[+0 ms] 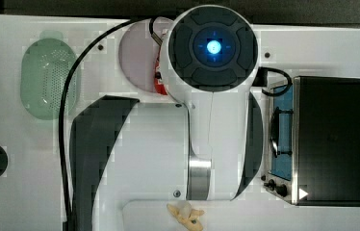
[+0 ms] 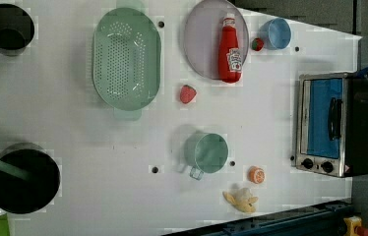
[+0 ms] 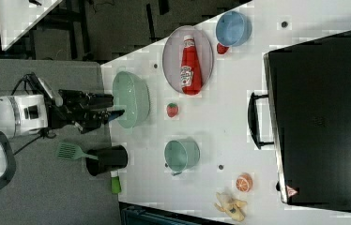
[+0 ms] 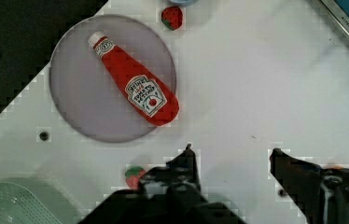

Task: Pick ketchup from plate and place it on table.

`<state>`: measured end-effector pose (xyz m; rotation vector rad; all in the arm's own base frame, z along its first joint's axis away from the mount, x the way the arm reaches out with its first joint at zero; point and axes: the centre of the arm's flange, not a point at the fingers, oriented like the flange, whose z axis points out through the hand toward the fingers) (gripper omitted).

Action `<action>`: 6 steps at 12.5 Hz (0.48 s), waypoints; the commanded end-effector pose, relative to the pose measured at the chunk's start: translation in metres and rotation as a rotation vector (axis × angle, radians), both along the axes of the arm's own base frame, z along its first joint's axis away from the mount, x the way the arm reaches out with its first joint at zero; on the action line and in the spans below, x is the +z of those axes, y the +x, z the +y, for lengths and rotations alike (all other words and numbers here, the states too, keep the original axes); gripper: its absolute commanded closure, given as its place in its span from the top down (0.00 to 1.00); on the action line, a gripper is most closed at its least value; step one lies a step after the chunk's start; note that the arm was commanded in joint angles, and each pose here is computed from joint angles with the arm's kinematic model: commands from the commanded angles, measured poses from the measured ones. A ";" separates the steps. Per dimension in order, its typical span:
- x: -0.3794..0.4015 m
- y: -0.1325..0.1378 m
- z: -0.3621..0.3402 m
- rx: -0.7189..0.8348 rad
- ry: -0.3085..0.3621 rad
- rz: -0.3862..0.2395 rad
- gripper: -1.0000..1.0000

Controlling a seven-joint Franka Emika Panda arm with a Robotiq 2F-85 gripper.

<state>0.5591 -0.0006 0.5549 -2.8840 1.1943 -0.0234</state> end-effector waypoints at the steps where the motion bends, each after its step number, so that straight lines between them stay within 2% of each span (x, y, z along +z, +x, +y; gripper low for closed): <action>1: 0.041 -0.065 -0.011 -0.058 -0.004 0.061 0.80; 3: 0.041 -0.065 -0.011 -0.057 -0.004 0.061 1.00; 6: 0.037 -0.061 -0.007 -0.023 -0.004 0.057 1.00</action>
